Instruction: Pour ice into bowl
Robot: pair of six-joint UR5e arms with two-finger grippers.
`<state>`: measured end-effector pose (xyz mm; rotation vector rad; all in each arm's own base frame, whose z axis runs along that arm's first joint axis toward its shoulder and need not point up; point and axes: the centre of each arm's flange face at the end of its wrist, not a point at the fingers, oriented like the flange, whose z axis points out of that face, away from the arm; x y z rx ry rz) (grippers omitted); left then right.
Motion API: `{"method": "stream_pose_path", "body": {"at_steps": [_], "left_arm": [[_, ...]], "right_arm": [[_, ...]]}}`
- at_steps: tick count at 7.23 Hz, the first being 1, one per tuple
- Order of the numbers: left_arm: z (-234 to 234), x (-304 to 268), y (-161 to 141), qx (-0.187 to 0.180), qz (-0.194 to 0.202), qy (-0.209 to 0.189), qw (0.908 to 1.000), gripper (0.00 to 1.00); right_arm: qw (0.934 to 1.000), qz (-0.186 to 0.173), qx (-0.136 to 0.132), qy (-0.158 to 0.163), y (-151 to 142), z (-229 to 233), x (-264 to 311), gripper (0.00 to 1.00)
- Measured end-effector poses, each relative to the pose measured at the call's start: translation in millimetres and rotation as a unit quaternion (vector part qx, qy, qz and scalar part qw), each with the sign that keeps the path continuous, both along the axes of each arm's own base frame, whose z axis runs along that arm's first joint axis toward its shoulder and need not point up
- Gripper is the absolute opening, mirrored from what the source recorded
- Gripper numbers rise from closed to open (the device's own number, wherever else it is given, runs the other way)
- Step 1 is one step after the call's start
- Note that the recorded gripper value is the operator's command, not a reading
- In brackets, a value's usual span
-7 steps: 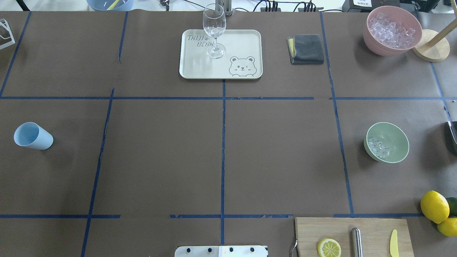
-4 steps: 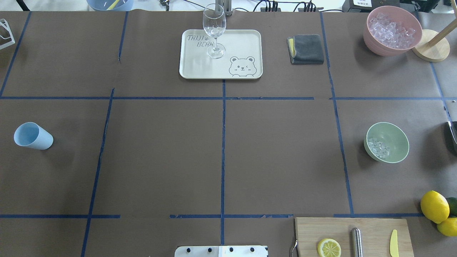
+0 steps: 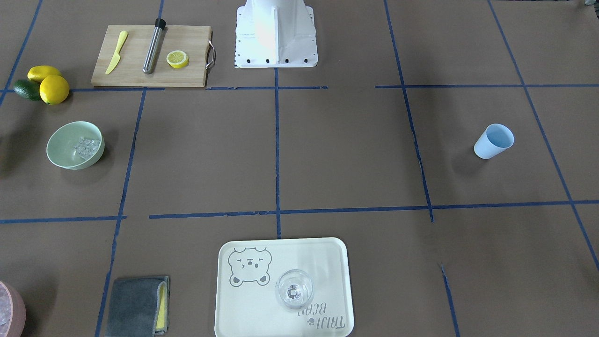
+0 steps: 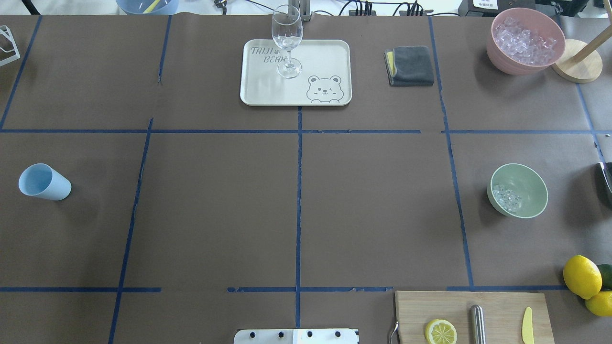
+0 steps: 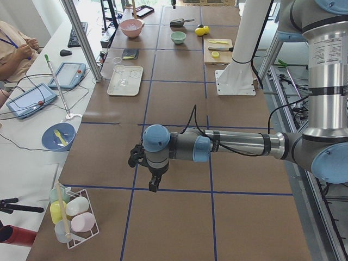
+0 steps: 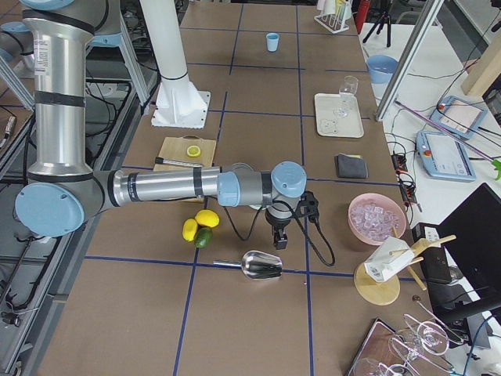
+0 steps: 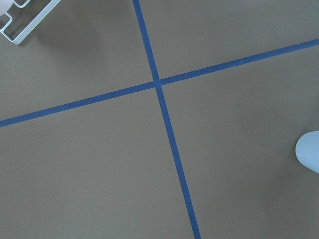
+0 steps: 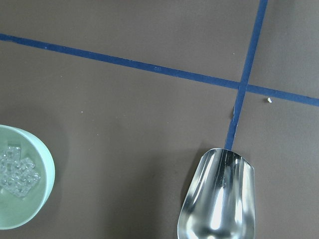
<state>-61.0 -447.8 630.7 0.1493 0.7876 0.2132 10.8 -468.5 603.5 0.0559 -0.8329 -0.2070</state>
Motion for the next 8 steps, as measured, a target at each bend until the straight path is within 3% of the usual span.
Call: {"method": "stream_pose_path", "body": {"at_steps": [8], "left_arm": [[0.9,0.4,0.2,-0.001,0.0,0.0,1.0,1.0]], "right_arm": [[1.0,0.0,0.002,0.001,-0.6,-1.6,0.1,1.0]]}}
